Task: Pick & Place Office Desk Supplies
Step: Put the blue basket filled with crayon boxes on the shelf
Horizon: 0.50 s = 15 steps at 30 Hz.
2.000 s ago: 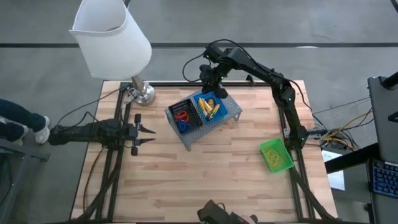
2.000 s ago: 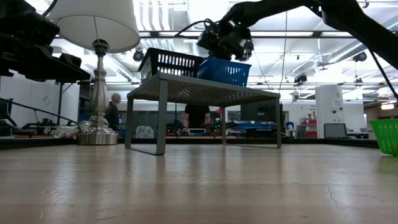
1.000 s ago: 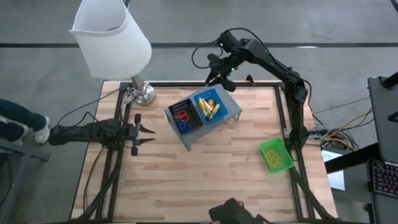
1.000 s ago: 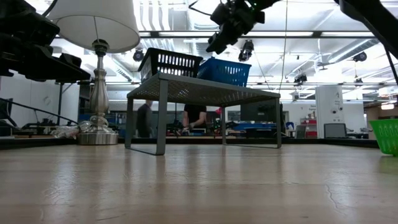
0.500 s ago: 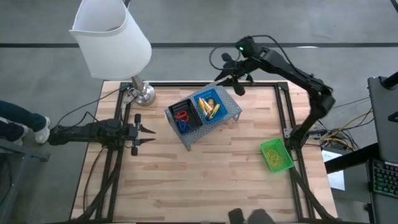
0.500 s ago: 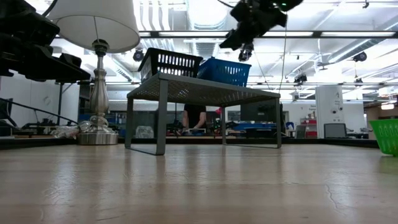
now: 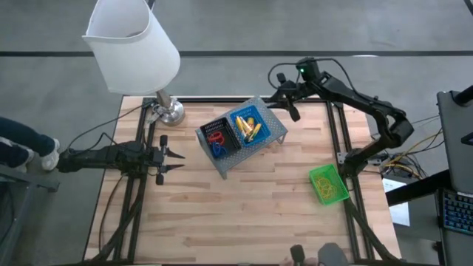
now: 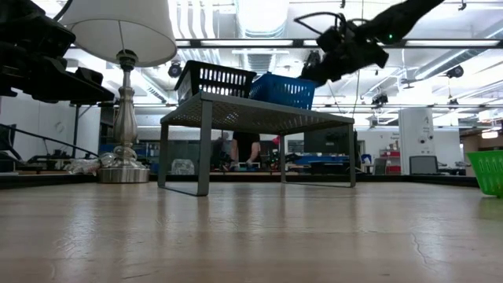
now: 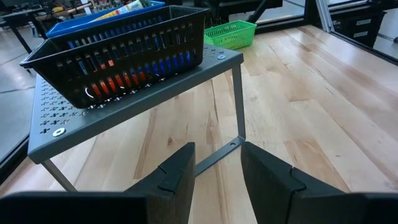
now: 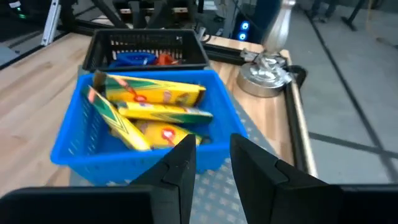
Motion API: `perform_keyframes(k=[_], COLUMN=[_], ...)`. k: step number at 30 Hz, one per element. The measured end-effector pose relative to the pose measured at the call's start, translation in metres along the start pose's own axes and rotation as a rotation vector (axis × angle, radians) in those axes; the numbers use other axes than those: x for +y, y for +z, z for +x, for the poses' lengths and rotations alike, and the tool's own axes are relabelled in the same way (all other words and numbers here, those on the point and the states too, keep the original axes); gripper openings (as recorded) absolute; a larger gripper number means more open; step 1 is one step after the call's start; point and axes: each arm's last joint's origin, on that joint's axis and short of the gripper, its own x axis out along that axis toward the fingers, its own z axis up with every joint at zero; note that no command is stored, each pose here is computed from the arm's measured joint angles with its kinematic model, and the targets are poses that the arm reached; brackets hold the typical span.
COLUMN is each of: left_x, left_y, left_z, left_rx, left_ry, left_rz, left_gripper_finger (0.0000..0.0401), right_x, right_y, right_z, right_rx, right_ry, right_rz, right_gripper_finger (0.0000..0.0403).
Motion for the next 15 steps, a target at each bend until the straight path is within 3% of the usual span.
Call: perform_keyframes(k=[7, 15], left_x=[0.000, 0.000], left_y=[0.000, 0.000], left_z=[0.000, 0.000], left_rx=[0.000, 0.000], left_ry=[0.001, 0.000], left_rz=[0.000, 0.000], left_gripper_finger=[0.0133, 0.0133], right_x=[-0.017, -0.031], right_y=[-0.025, -0.054], right_z=[-0.004, 0.011], right_rx=[-0.087, -0.067], right_ry=[0.041, 0.074], right_rz=[-0.015, 0.050], right_gripper_finger=[0.0075, 0.0075])
